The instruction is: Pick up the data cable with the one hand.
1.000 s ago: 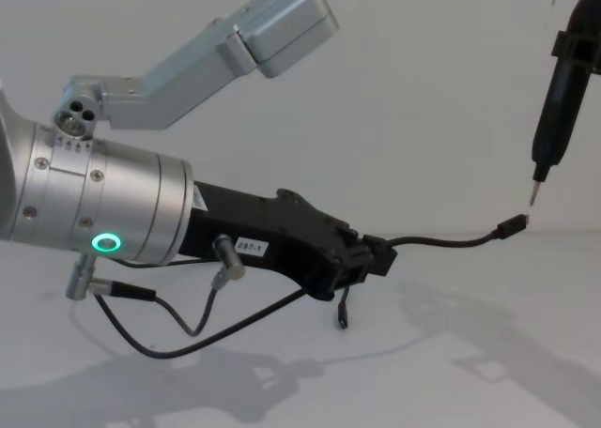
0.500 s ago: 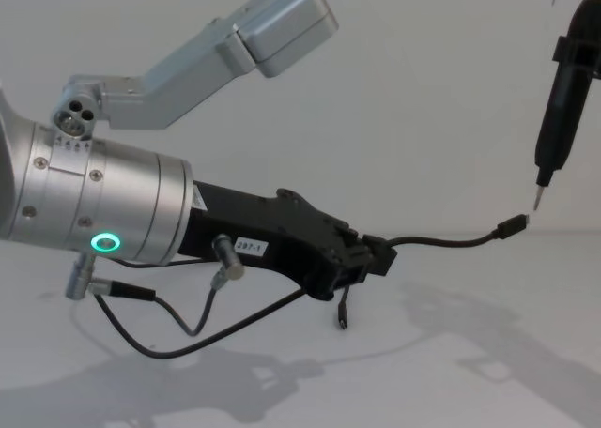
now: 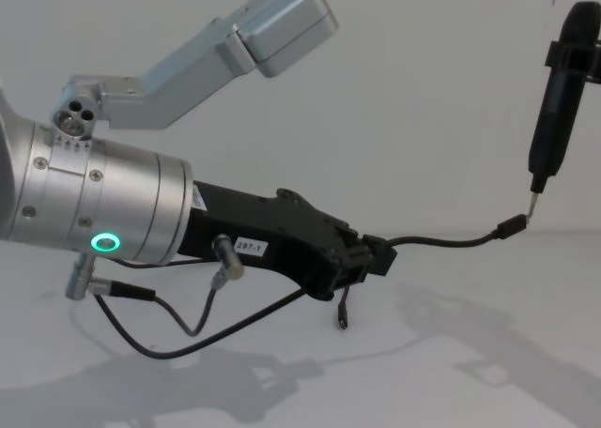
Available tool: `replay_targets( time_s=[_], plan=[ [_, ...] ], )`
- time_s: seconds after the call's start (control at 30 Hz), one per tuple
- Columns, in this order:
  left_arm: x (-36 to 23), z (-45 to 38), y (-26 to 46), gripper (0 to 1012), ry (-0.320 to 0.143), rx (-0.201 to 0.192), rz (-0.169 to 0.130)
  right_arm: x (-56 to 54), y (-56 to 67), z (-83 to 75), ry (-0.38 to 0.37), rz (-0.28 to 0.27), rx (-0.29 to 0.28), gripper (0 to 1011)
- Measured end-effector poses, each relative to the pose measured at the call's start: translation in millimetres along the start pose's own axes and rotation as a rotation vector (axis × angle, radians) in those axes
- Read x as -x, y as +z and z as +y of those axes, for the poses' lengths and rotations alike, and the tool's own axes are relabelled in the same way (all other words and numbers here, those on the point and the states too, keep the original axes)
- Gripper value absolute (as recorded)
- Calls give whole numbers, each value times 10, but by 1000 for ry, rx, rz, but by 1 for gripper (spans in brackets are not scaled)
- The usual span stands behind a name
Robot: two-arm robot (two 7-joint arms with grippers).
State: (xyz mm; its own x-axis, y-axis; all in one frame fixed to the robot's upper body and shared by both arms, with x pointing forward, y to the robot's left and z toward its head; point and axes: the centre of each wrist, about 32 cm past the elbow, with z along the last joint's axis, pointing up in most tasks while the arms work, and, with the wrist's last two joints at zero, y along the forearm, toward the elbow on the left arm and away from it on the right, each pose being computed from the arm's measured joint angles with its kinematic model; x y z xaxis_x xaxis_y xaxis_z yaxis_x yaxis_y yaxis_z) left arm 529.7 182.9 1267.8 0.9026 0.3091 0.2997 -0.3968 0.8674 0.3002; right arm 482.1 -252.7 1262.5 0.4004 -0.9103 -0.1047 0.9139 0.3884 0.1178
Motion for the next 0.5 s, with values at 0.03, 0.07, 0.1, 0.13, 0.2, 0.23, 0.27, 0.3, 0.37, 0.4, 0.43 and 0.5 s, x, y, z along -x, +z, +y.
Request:
replay_targets(
  time_s=[0.03, 0.07, 0.1, 0.13, 0.2, 0.23, 0.27, 0.3, 0.37, 0.4, 0.43, 0.5],
  plan=[
    [0, 0, 0, 36, 0, 0, 0, 1, -1, -1, 1, 1, 1, 279],
    [0, 0, 0, 36, 0, 0, 0, 2, 0, -1, 2, 2, 2, 279],
    [0, 0, 0, 36, 0, 0, 0, 4, 1, -2, 3, 2, 3, 279],
    [0, 0, 0, 36, 0, 0, 0, 7, 1, -3, 5, 2, 5, 279],
    [0, 0, 0, 36, 0, 0, 0, 10, 2, -4, 7, 3, 6, 279],
    [0, 0, 0, 36, 0, 0, 0, 12, 1, -5, 8, 2, 8, 279],
    [0, 0, 0, 36, 0, 0, 0, 13, 1, -5, 9, 2, 8, 279],
    [0, 0, 0, 36, 0, 0, 0, 14, 1, -5, 10, 1, 9, 279],
    [0, 0, 0, 36, 0, 0, 0, 14, 1, -6, 10, 0, 10, 279],
    [0, 0, 0, 36, 0, 0, 0, 15, 1, -6, 10, 0, 10, 279],
    [0, 0, 0, 36, 0, 0, 0, 15, 1, -6, 10, 0, 10, 279],
    [0, 0, 0, 36, 0, 0, 0, 13, 1, -8, 9, -1, 11, 279]
  ],
)
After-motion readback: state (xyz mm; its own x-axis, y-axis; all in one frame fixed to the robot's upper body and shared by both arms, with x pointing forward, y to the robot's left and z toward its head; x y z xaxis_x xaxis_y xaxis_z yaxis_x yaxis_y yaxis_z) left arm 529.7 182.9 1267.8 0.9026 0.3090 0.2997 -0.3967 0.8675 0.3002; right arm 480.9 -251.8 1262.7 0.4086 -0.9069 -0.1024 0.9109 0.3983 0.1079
